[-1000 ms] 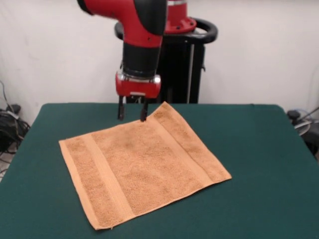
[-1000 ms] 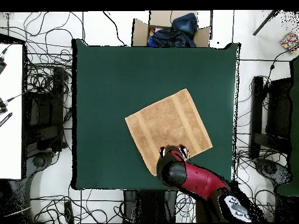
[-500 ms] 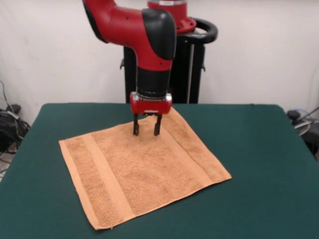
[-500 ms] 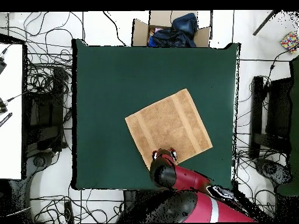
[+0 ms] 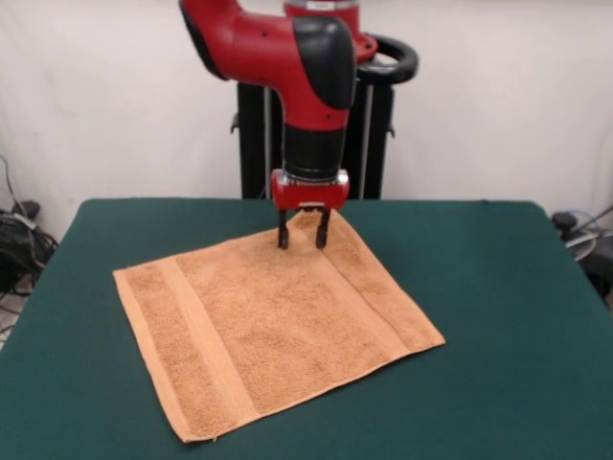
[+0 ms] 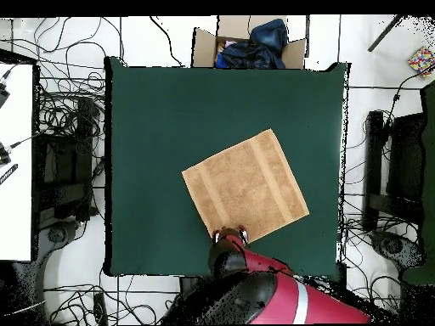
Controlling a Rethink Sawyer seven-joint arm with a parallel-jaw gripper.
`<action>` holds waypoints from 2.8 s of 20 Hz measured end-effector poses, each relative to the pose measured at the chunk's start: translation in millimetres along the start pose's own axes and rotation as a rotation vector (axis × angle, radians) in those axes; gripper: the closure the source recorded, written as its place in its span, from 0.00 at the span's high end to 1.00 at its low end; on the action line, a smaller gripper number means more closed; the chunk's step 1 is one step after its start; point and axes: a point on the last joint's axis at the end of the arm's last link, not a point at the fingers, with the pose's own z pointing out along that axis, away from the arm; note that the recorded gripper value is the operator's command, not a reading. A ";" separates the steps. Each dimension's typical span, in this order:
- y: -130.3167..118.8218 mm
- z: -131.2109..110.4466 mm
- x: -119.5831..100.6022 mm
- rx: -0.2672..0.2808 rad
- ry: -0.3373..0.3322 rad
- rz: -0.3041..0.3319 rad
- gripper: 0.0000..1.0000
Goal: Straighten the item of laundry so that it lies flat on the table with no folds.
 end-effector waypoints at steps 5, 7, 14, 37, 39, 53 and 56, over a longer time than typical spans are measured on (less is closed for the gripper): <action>13.6 -12.4 17.8 -0.012 0.015 -0.002 1.00; 19.3 -19.1 27.4 -0.016 0.021 -0.005 1.00; 34.0 -23.8 46.1 -0.018 0.020 -0.016 1.00; 49.4 5.4 73.8 -0.064 0.058 -0.017 1.00; 47.2 3.0 70.1 -0.058 0.047 -0.020 1.00; 1.9 -66.8 -16.3 0.031 -0.111 -0.045 1.00; -3.0 -82.9 -28.6 0.023 -0.098 -0.055 1.00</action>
